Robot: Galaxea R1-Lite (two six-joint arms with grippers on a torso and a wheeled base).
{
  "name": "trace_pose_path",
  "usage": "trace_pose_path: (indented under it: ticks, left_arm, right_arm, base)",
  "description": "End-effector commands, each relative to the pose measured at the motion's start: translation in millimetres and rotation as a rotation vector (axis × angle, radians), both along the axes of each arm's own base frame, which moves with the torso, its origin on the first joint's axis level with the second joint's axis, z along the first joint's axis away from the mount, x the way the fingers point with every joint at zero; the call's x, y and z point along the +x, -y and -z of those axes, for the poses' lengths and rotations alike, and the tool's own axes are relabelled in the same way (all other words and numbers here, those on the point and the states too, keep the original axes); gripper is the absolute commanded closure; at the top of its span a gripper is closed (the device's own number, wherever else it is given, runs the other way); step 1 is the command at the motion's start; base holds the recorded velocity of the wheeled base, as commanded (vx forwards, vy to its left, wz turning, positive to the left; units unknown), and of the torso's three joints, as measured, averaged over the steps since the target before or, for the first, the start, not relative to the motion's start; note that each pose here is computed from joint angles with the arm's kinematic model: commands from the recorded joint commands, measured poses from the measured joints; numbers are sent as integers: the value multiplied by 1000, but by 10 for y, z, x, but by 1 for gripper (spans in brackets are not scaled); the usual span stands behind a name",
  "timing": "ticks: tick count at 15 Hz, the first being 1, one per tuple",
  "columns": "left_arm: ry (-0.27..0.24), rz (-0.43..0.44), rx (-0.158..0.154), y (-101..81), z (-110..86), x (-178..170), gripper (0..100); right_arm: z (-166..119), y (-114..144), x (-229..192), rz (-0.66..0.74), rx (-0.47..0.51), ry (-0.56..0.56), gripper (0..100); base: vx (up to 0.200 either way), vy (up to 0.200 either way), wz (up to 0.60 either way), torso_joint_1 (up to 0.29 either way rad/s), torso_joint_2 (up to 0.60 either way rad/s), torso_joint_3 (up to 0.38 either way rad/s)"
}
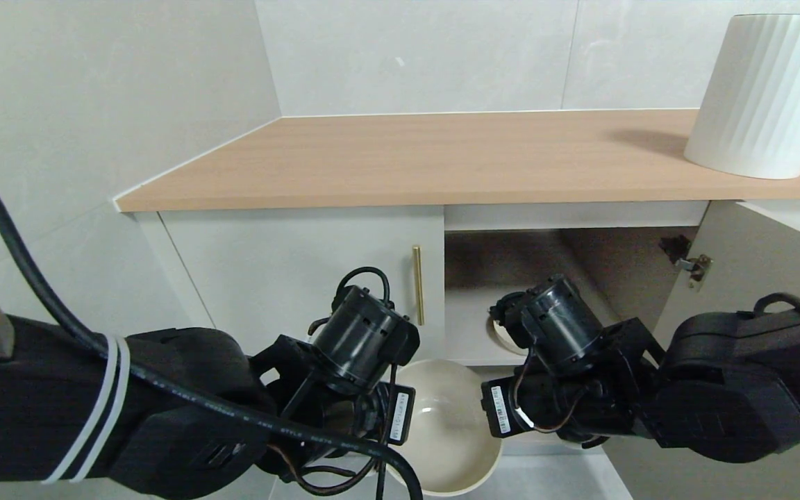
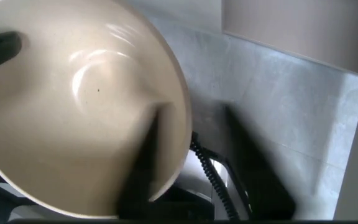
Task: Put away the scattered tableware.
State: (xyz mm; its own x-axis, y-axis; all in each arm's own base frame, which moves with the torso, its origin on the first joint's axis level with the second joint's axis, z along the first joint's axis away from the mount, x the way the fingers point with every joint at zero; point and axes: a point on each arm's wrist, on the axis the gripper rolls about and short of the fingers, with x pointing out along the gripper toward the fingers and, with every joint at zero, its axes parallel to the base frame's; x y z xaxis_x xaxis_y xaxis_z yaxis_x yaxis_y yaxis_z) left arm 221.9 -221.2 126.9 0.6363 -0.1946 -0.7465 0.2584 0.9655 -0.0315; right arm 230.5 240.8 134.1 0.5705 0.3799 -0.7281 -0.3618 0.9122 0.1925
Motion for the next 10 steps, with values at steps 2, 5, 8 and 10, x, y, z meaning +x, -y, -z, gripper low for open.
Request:
trace_pose_path:
  ticks: [2, 5, 8, 10]
  left_arm:
    - [-2, -1, 2, -1, 8, 1, 100]
    - [-4, 1, 4, 2, 17, -3, 100]
    - [-3, -2, 5, -2, 17, 0, 0]
    - [1, -2, 1, -7, -3, -5, 0]
  right_arm:
    - [7, -9, 9, 1, -1, 0, 100]
    - [2, -7, 7, 1, 0, 1, 100]
    - [6, -5, 5, 0, -5, 1, 100]
    - [6, -1, 2, 0, -6, 0, 100]
  base:
    - [0, 0, 0, 0, 0, 0]
    - [0, 0, 0, 0, 0, 0]
    - [0, 0, 0, 0, 0, 0]
    - [0, 0, 0, 0, 0, 0]
